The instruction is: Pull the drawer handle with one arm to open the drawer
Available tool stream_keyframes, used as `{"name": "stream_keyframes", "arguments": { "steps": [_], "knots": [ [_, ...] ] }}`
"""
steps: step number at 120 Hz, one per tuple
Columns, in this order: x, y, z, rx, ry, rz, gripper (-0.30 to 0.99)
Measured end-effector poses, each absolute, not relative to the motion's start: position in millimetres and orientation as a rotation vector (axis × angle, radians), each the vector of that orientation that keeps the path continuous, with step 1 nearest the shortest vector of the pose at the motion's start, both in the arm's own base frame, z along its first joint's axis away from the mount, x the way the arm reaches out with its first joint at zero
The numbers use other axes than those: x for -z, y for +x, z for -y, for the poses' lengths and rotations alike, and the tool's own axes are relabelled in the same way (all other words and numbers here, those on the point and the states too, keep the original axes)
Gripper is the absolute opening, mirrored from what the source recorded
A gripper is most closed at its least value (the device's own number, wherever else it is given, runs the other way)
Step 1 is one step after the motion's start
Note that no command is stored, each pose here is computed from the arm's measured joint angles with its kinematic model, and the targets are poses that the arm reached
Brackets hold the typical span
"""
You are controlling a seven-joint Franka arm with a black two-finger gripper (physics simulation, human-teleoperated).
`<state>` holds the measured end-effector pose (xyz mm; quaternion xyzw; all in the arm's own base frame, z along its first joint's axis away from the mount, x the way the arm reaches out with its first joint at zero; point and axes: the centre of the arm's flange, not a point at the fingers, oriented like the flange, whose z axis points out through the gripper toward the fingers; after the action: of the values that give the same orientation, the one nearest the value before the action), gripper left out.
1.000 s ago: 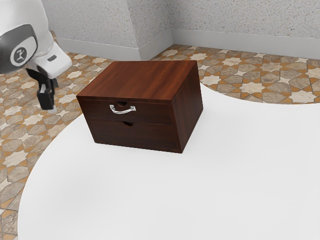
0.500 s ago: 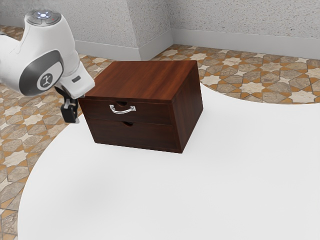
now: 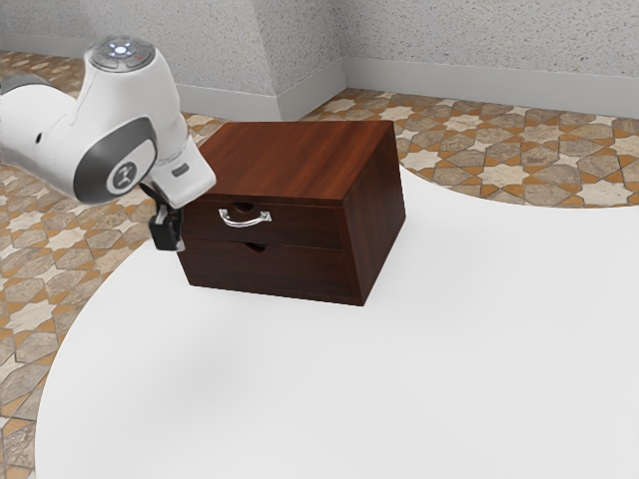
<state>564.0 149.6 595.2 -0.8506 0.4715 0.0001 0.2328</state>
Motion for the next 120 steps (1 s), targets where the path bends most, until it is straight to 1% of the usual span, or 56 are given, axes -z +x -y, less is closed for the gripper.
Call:
{"name": "stream_keyframes", "arguments": {
  "steps": [42, 62, 120],
  "knots": [
    [-565.9, 585.9, -131.4, -0.020, -2.310, -1.354, 0.69],
    [-551.8, 593.4, -138.4, -0.030, -2.309, -1.350, 0.69],
    [-538.2, 606.4, -138.6, -0.018, -2.299, -1.354, 0.71]
  ]
}}
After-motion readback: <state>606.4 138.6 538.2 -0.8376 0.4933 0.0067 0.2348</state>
